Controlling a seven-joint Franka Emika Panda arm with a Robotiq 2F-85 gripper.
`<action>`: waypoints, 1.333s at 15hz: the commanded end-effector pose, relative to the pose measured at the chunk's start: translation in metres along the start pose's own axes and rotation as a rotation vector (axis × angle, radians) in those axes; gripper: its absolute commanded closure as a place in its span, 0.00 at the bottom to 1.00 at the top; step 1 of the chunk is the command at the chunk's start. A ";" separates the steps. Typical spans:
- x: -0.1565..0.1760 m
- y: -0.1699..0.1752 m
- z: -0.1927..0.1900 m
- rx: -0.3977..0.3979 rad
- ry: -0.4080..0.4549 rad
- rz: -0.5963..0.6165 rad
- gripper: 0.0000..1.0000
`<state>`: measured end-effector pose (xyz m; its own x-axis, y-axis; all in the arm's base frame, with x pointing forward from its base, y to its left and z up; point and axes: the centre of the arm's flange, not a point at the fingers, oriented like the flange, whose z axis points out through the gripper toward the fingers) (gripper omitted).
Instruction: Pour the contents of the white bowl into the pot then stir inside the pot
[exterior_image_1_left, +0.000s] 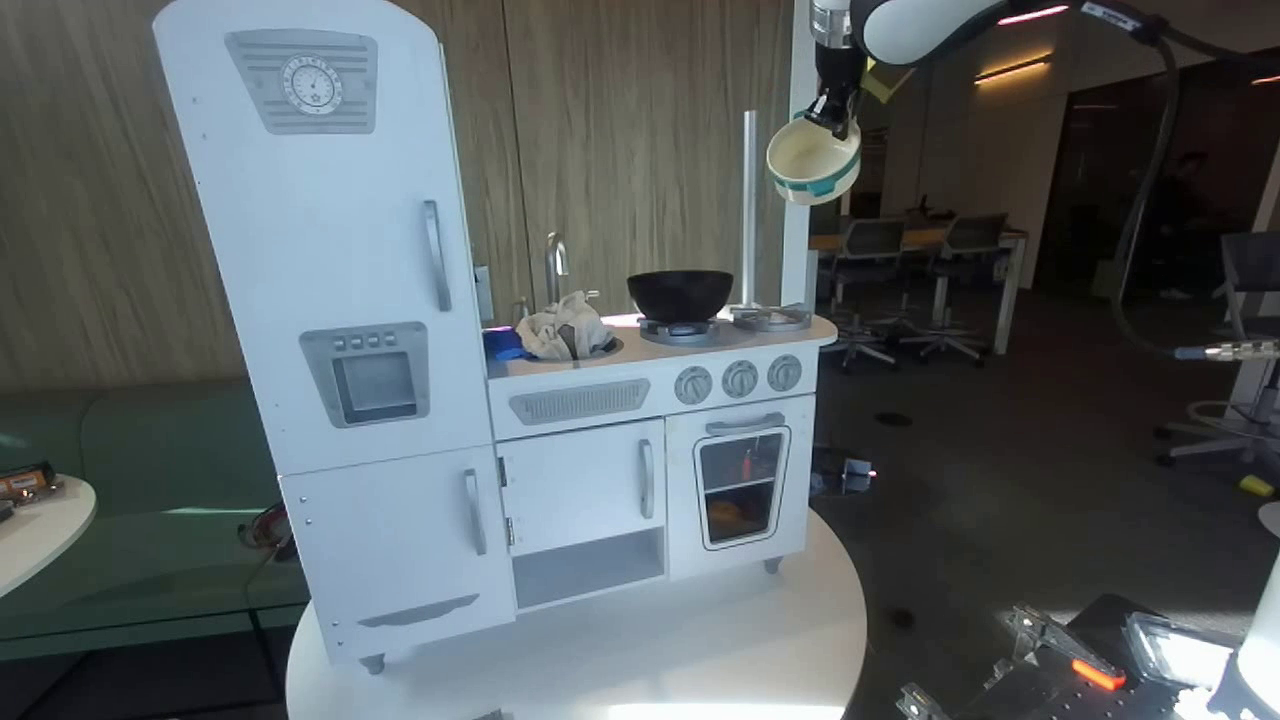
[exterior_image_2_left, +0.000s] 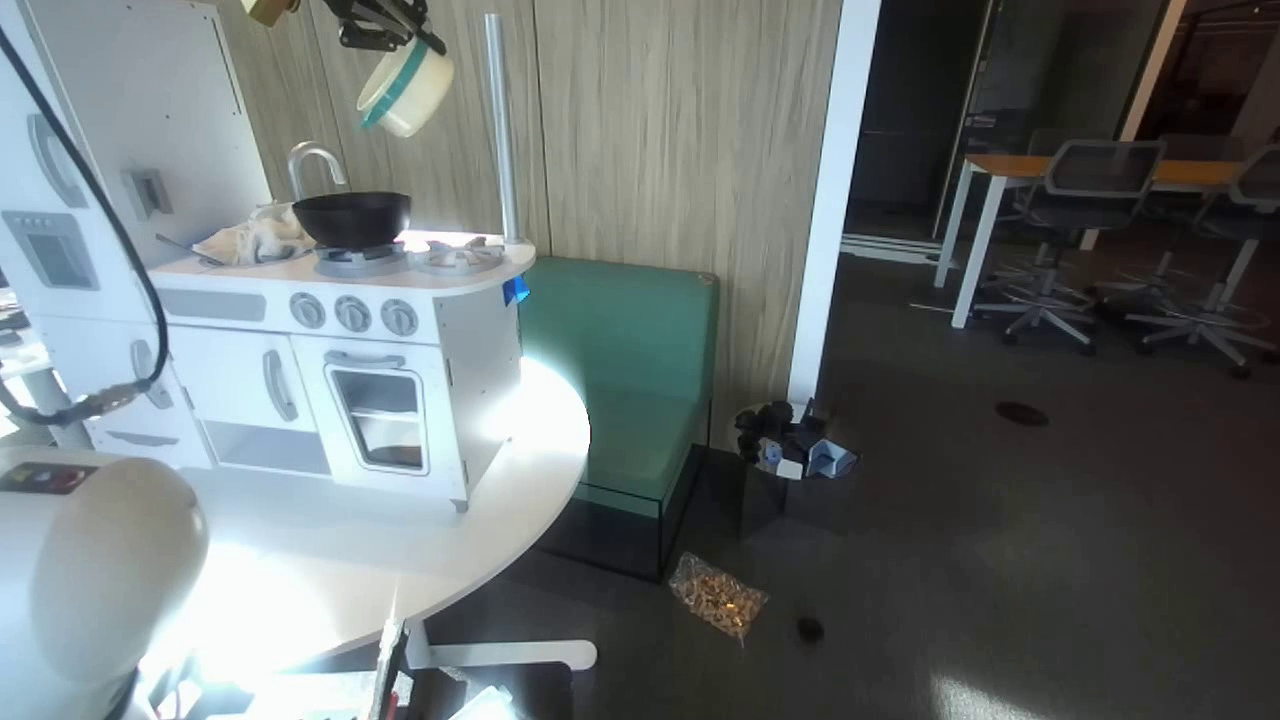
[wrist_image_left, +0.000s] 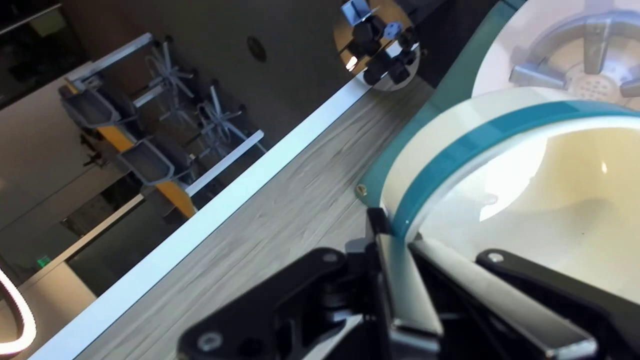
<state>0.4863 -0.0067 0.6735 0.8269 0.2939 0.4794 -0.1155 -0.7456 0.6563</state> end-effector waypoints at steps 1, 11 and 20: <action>-0.008 0.031 0.018 0.178 -0.120 -0.020 0.97; 0.014 0.011 0.125 0.434 -0.284 -0.063 0.97; 0.040 -0.004 0.207 0.476 -0.318 -0.053 0.97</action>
<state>0.6048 -0.1078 0.5711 0.9609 0.1840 0.2070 0.1074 -0.9365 0.3339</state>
